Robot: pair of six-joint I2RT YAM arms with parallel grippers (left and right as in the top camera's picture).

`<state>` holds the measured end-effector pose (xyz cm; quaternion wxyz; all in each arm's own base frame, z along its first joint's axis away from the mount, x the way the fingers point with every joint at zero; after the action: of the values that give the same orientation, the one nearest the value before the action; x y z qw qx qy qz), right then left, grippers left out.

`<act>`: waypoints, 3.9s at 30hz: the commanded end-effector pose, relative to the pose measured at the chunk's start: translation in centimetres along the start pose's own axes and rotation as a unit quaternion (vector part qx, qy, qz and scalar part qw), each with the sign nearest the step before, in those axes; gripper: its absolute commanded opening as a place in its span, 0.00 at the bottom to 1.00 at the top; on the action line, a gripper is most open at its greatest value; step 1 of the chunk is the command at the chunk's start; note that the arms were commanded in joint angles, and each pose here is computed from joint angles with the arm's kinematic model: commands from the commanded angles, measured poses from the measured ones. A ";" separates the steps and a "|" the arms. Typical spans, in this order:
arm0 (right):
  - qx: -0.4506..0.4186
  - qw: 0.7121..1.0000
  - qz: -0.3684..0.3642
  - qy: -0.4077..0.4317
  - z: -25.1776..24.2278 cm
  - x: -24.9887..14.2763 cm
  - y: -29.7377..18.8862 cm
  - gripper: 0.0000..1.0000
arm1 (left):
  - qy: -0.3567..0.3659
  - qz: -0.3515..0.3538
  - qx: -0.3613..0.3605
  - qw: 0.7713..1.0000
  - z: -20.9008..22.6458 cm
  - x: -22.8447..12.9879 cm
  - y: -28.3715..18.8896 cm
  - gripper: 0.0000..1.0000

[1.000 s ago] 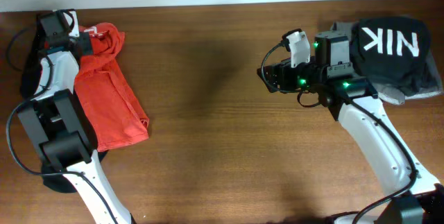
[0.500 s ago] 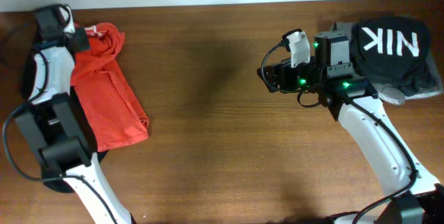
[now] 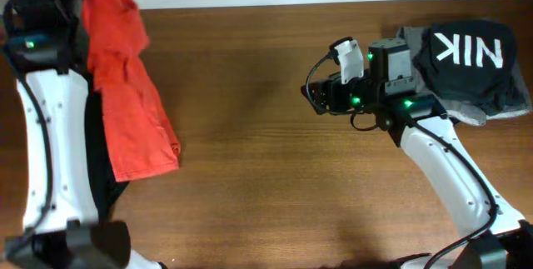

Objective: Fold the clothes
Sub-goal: 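Lift the orange shirt up with the left gripper, then grasp the hanging orange shirt edge with the right gripper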

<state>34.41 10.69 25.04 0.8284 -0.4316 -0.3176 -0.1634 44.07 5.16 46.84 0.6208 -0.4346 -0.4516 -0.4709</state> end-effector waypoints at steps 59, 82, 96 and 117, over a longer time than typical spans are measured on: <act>0.054 0.973 -0.143 -0.172 11.3 1.2 10.0 0.77 | -0.088 -0.268 -0.162 0.946 -10.4 13.5 -14.1 0.01; 0.018 0.979 -0.122 -0.162 10.0 0.3 11.4 0.77 | -0.095 -0.295 -0.157 0.938 -7.7 15.1 -18.7 0.01; -0.033 0.979 -0.120 -0.158 7.7 0.8 11.2 0.77 | -0.093 -0.288 -0.158 0.940 -7.7 14.9 -18.7 0.01; 0.068 0.974 -0.117 -0.180 10.7 0.3 11.4 0.77 | -0.090 -0.276 -0.160 0.943 -7.8 14.5 -18.5 0.01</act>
<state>37.33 24.39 22.48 0.7542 -0.3771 -0.5078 -0.1768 31.64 -8.99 59.41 0.3751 -0.4388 -0.5089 -0.6385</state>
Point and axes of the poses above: each gripper's point midway between its finger pads, its own y axis out along the fingers, its own z axis along the line the jaws close on, x = y × z, the point moved 9 cm from there along -y, back along the fingers, and after that the axes turned 9 degrees about y, right-handed, at the moved point
